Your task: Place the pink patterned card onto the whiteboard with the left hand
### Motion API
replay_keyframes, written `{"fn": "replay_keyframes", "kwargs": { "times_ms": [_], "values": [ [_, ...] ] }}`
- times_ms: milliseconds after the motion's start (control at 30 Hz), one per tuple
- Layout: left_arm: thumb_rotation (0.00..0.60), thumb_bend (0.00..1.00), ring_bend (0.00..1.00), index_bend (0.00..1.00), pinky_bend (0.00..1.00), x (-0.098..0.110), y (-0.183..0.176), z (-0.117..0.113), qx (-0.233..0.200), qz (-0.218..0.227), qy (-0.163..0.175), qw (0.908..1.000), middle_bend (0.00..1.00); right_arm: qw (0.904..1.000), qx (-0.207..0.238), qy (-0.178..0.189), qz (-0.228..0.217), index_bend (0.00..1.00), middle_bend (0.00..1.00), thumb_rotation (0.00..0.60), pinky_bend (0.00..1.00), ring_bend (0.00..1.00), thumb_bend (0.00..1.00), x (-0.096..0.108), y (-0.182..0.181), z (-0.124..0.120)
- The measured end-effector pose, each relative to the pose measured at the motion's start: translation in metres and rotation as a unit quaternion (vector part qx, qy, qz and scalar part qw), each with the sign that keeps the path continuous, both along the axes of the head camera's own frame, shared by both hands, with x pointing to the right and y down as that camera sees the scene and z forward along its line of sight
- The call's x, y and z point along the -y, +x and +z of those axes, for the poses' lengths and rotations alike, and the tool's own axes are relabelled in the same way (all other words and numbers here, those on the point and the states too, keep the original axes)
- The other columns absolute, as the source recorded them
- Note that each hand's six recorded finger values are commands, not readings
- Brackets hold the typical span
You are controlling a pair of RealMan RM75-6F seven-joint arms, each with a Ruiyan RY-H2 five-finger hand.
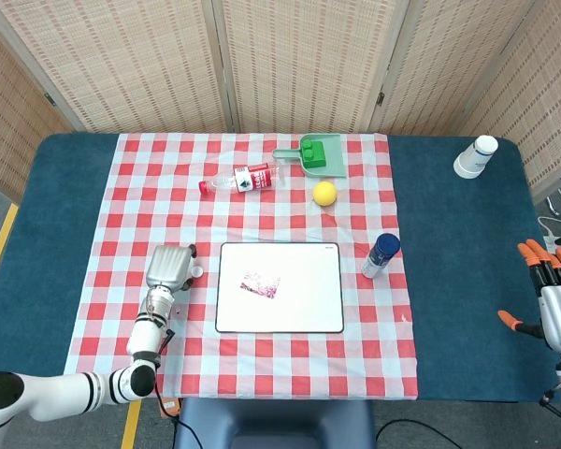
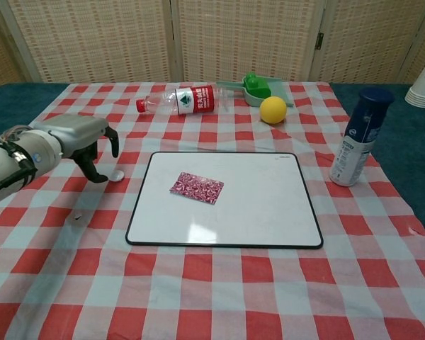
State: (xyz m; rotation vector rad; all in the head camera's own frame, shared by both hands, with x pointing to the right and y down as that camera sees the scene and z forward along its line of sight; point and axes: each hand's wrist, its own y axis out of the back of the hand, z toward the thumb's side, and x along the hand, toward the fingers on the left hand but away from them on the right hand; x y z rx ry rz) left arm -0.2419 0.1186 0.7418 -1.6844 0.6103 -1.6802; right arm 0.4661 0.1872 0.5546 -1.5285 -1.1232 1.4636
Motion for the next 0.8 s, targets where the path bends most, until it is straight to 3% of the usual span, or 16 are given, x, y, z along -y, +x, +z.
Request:
{"fn": "replay_keyframes", "kwargs": {
  "times_ms": [800],
  "values": [
    [0.6, 0.27, 1.0, 0.43, 1.0, -0.0065, 0.0061, 0.01, -0.014, -0.012, -0.002, 0.9998, 1.0, 1.0, 0.001, -0.001, 0.004, 0.0, 0.03, 0.6, 0.0, 0.0, 0.0, 0.0011, 0.0023, -0.0004]
  ]
}}
